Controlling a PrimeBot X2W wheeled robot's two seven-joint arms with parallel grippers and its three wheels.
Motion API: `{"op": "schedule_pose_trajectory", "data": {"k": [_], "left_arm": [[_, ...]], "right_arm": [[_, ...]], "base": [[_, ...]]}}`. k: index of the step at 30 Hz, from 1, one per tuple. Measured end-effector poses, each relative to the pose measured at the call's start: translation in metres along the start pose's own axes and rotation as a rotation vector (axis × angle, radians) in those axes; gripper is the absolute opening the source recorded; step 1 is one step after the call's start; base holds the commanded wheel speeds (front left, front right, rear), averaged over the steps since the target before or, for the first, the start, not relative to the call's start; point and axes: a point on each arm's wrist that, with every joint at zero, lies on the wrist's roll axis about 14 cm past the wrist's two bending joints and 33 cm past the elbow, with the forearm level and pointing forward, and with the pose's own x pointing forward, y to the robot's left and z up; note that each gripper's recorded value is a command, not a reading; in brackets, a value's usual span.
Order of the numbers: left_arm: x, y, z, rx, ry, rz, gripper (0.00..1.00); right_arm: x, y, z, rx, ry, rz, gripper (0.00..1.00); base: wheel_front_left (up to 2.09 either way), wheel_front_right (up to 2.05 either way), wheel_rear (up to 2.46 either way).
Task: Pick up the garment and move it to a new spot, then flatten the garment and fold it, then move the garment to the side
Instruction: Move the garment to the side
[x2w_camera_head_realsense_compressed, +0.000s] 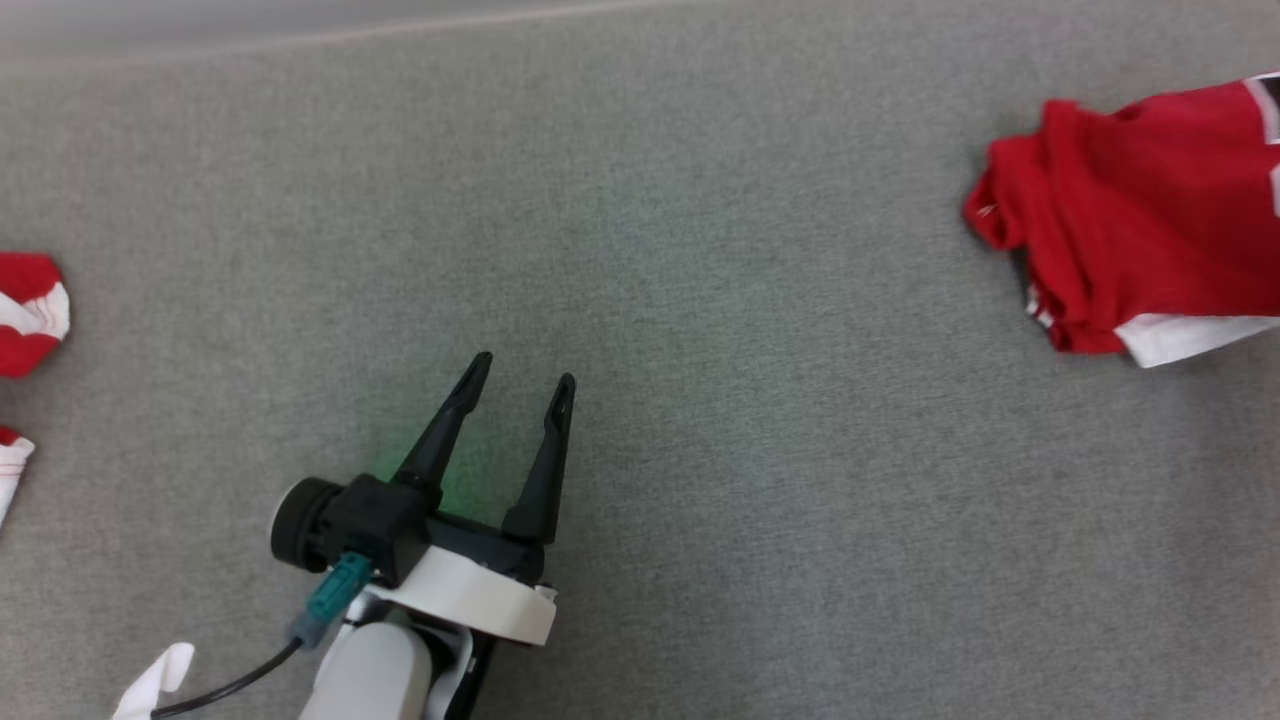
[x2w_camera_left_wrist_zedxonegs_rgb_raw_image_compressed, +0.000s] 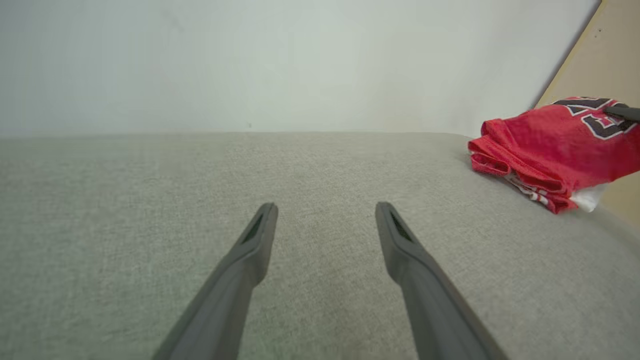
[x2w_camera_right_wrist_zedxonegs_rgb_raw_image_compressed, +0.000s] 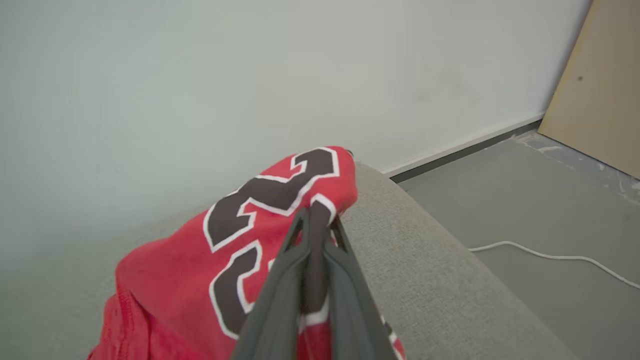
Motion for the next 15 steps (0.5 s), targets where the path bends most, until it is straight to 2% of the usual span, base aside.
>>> {"op": "schedule_pose_trajectory", "data": {"k": [3,7,8,10,11,15], "left_arm": [[0.001,0.007,-0.010,-0.004,0.017,0.011,1.00],[0.005,0.014,-0.017,-0.008,0.023,0.020,1.00],[0.006,0.015,-0.018,-0.008,0.021,0.020,1.00],[0.007,0.017,-0.019,-0.004,0.022,0.021,1.00],[0.007,0.018,-0.019,-0.003,0.020,0.021,1.00],[0.007,0.018,-0.012,0.008,0.007,0.021,1.00]], "right_arm": [[0.009,-0.022,-0.006,-0.029,0.034,-0.060,0.00],[0.022,-0.032,-0.015,-0.061,0.068,-0.094,0.00],[0.024,-0.034,-0.018,-0.078,0.079,-0.101,0.05],[0.026,-0.039,-0.024,-0.116,0.105,-0.115,0.62],[0.027,-0.040,-0.026,-0.131,0.113,-0.120,1.00],[0.029,-0.043,-0.017,-0.203,0.085,-0.126,1.00]], "base": [[0.00,0.00,0.00],[0.00,0.00,0.00],[0.00,0.00,0.00],[0.00,0.00,0.00],[0.00,0.00,0.00],[0.00,0.00,0.00]]}}
